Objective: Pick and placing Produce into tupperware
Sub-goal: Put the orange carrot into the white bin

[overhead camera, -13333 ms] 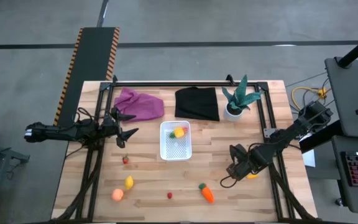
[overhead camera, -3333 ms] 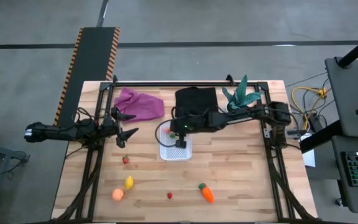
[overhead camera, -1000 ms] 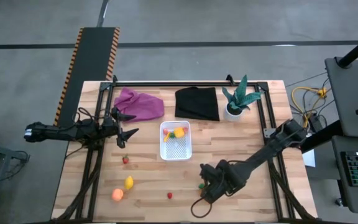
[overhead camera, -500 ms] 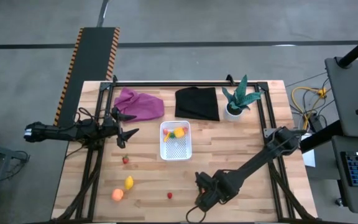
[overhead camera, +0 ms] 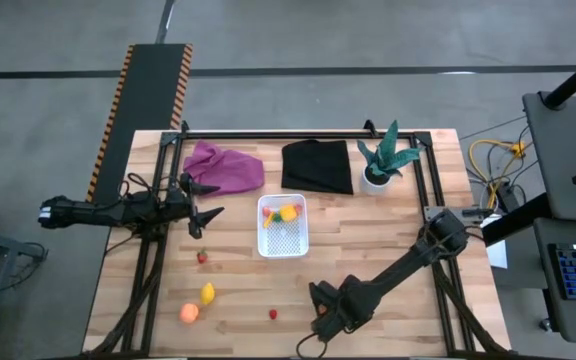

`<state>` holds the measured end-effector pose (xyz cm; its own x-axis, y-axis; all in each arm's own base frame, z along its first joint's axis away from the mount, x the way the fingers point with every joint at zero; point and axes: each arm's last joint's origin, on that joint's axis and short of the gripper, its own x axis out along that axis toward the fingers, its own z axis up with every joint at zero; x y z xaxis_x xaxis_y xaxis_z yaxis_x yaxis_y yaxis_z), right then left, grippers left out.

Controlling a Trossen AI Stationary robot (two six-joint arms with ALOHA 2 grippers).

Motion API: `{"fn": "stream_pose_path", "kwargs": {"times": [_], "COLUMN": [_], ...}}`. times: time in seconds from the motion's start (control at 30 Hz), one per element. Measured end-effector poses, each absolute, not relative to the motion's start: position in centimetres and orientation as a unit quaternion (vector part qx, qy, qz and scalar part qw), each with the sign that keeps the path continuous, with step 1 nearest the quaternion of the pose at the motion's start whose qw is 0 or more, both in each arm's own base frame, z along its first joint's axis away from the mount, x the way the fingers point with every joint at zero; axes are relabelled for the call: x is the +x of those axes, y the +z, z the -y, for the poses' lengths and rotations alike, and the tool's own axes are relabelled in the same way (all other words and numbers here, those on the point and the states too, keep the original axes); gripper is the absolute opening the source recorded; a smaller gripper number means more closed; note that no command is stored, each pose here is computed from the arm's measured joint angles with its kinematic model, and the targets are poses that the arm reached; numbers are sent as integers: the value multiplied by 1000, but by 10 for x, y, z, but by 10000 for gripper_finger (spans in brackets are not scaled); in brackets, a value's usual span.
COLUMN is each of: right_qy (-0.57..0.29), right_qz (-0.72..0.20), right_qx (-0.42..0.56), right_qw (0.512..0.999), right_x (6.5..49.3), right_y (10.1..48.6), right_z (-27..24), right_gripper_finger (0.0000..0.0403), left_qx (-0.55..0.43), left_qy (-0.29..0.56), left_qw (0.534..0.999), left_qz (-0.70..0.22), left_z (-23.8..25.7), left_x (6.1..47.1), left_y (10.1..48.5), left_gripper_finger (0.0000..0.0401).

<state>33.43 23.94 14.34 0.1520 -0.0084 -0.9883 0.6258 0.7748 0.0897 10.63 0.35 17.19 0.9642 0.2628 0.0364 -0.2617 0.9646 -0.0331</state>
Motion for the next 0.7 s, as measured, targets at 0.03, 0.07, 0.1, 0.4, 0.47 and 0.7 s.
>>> {"fn": "stream_pose_path", "kwargs": {"times": [0.03, 0.07, 0.1, 0.4, 0.47, 0.7], "right_qy": [-219, -221, -220, -220, -219, -215], "right_qz": [-614, -616, -618, -621, -623, -626], "right_qx": [250, 248, 248, 251, 246, 246], "right_qw": [716, 714, 713, 709, 710, 708], "right_x": [335, 335, 335, 333, 333, 332], "right_y": [142, 140, 140, 143, 143, 144], "right_z": [-240, -240, -240, -239, -239, -238], "right_gripper_finger": [329, 329, 329, 286, 265, 204], "left_qx": [-14, -14, -14, -14, -14, -15], "left_qy": [133, 132, 132, 132, 132, 132], "left_qw": [991, 991, 991, 991, 991, 991], "left_qz": [20, 20, 20, 20, 20, 20], "left_z": [-4, -4, -3, -3, -3, -3], "left_x": [106, 106, 106, 106, 106, 106], "left_y": [172, 172, 172, 172, 172, 172], "left_gripper_finger": [290, 290, 290, 290, 290, 290]}}
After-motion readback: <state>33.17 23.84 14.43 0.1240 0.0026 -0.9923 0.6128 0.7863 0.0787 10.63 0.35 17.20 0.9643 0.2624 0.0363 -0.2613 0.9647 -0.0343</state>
